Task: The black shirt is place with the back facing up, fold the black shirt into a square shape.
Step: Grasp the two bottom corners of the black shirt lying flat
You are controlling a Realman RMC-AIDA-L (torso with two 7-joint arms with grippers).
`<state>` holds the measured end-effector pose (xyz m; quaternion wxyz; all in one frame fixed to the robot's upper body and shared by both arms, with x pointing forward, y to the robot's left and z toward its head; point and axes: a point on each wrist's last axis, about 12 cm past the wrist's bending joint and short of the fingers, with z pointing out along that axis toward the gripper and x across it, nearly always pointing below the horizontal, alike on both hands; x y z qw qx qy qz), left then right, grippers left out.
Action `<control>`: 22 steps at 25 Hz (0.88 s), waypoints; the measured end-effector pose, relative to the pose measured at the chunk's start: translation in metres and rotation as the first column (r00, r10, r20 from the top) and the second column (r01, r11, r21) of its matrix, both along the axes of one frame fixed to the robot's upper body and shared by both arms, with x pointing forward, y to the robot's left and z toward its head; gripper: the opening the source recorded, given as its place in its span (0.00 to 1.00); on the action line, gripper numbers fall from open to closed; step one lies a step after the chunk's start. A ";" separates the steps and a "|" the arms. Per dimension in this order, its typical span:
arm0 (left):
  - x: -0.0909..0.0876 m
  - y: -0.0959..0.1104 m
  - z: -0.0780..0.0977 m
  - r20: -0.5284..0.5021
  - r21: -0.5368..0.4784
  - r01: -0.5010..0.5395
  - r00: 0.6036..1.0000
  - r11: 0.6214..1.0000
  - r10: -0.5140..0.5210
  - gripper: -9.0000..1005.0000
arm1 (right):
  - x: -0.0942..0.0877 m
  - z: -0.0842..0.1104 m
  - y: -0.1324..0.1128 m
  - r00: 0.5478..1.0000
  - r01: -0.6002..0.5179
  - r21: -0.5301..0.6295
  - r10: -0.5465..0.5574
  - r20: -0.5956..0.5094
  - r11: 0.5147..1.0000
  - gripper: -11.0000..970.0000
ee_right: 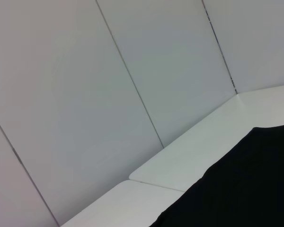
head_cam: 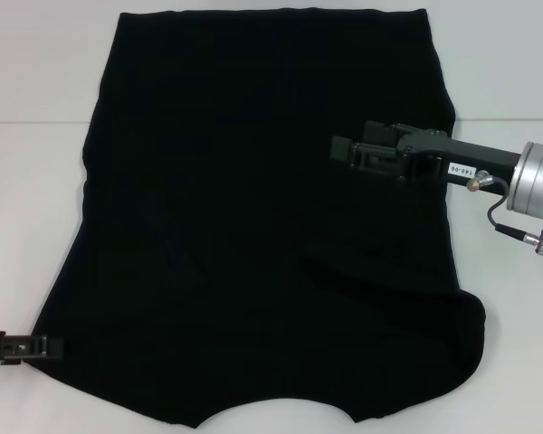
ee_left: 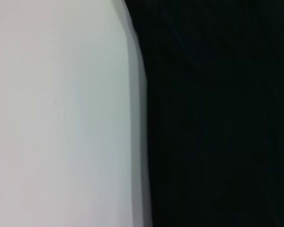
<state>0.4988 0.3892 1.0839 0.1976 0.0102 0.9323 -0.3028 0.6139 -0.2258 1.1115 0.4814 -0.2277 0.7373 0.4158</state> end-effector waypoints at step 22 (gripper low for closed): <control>0.011 -0.007 0.005 -0.008 0.015 0.055 0.998 0.998 -0.055 0.91 | -0.002 0.001 -0.004 1.000 0.008 0.022 -0.008 0.004 1.000 0.97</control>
